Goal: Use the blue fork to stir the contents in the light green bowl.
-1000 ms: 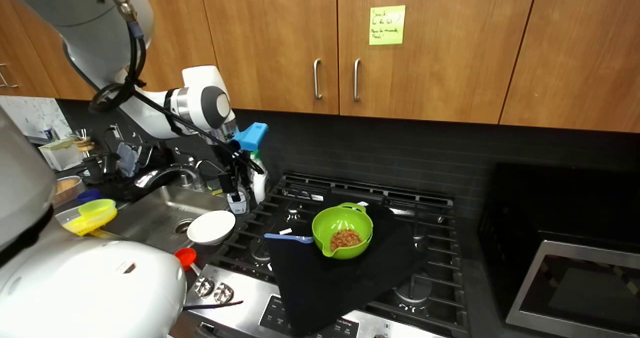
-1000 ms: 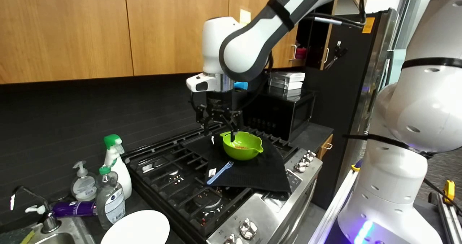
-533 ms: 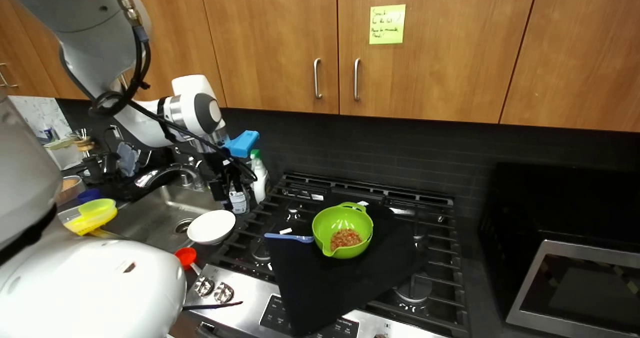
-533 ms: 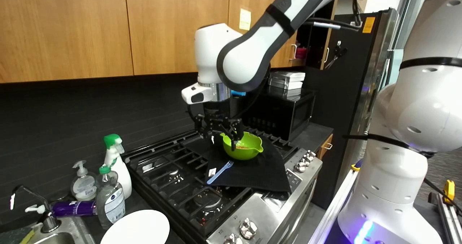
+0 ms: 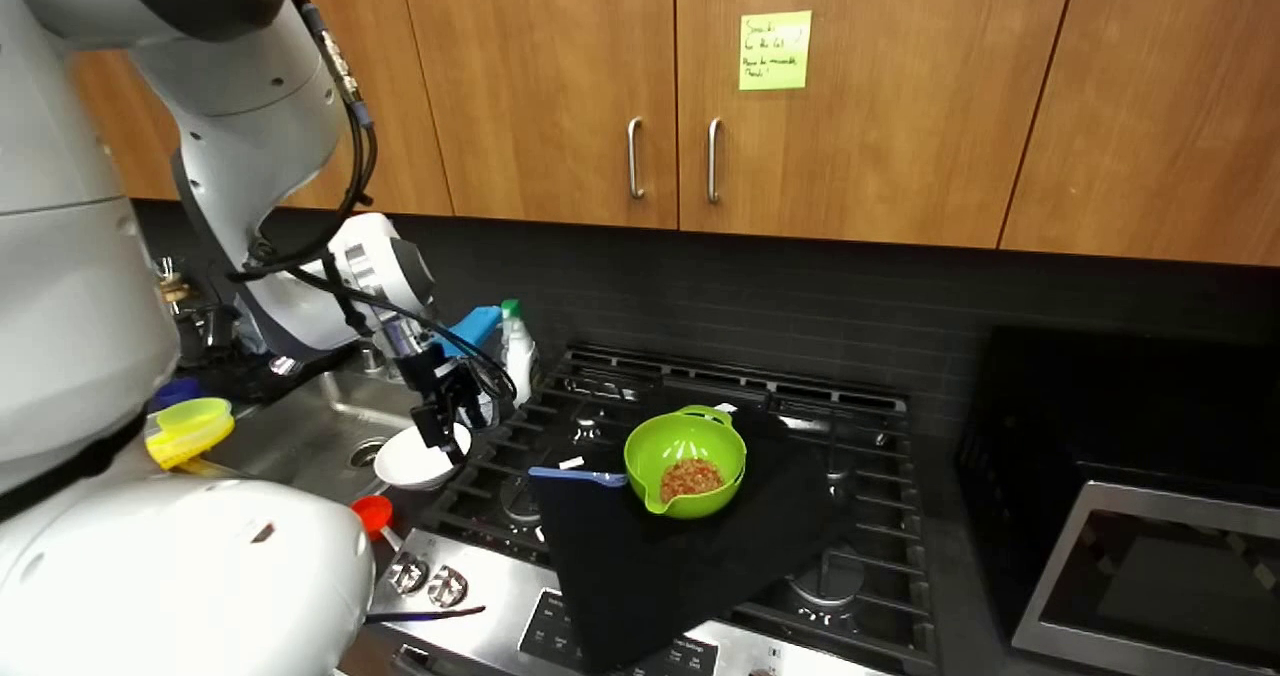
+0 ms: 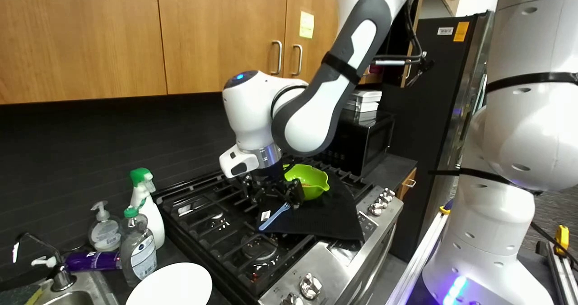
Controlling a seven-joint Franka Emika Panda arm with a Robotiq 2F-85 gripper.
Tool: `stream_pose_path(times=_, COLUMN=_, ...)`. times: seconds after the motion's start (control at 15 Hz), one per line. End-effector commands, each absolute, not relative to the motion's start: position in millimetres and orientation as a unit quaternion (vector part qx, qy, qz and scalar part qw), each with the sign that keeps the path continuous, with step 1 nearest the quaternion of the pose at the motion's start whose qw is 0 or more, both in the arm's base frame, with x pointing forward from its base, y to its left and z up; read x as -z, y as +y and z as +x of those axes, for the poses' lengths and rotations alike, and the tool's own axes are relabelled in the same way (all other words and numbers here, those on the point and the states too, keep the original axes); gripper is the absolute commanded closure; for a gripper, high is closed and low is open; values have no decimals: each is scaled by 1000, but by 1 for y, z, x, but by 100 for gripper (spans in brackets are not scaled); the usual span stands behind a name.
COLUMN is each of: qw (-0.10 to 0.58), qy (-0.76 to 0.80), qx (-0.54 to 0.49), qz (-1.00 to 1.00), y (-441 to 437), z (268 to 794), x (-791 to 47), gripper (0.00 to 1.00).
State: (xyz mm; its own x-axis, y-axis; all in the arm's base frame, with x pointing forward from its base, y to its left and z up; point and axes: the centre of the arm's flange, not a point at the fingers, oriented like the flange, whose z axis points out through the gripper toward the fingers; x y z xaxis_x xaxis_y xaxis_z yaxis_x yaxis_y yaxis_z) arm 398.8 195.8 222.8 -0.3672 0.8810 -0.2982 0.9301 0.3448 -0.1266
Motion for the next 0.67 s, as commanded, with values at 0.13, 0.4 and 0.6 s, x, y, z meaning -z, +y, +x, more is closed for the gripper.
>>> stream_pose_path(times=0.13, qw=102, qy=824, qx=164, qz=533, y=210, z=413, x=-174, gripper=0)
stream_pose_path(times=0.4, qw=137, qy=819, qx=184, qz=526, y=211, z=426, x=-153, gripper=0)
stream_pose_path(times=0.6, qw=174, qy=809, qx=196, qz=526, y=210, z=438, x=-142, gripper=0)
